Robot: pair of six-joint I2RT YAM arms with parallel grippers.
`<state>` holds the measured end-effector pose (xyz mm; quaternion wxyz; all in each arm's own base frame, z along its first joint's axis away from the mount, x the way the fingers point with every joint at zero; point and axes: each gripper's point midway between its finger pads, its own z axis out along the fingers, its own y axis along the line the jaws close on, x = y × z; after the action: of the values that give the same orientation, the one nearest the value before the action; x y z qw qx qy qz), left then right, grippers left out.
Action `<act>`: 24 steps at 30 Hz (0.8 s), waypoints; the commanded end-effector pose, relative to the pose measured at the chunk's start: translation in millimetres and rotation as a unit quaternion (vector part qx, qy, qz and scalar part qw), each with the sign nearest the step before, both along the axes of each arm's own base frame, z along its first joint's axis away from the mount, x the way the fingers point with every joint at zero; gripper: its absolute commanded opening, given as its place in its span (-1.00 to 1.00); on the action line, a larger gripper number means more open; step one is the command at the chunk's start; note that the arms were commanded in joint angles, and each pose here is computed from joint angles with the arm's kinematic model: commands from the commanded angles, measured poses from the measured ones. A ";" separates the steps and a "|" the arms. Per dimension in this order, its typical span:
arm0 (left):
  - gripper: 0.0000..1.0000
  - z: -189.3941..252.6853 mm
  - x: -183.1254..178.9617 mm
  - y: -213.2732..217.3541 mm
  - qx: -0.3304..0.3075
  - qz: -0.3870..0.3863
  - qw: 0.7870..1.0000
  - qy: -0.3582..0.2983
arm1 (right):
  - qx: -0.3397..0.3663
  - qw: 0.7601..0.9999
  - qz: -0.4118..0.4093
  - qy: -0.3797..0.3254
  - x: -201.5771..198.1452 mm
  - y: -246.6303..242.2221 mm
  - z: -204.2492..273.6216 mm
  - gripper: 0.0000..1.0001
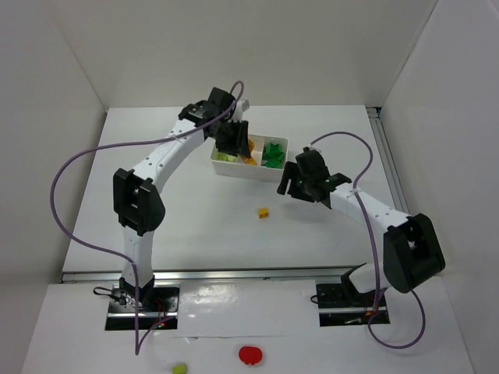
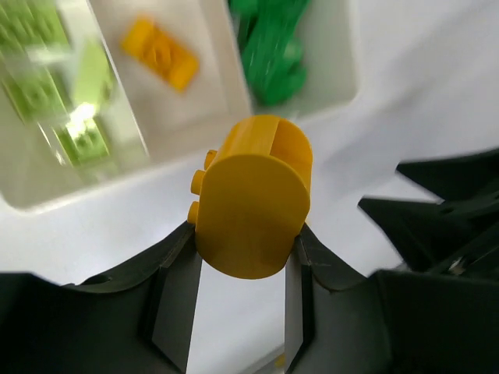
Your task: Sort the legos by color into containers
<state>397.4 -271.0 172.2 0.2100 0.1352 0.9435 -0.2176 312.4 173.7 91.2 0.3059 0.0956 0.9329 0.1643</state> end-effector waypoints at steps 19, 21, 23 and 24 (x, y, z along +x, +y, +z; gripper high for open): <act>0.44 29.8 93.9 -29.2 -0.076 0.055 0.993 -0.076 | -0.071 0.997 -0.020 -0.003 0.0 -31.5 13.5 0.56; 0.44 40.0 90.6 -27.7 -0.079 0.055 0.992 -0.082 | -0.076 0.997 0.019 -0.011 -2.8 -10.7 17.0 0.56; 0.44 40.7 86.6 -25.8 -0.078 0.055 0.992 -0.080 | -0.087 0.995 0.055 -0.014 -4.9 5.6 14.0 0.58; 0.44 50.6 84.8 -24.9 -0.082 0.055 0.991 -0.088 | -0.088 0.993 0.081 -0.024 -7.1 21.8 17.8 0.62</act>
<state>485.8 -299.5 170.7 0.2684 0.0797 0.9268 -0.2503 301.7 161.2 91.7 0.3011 0.0577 0.9474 0.0917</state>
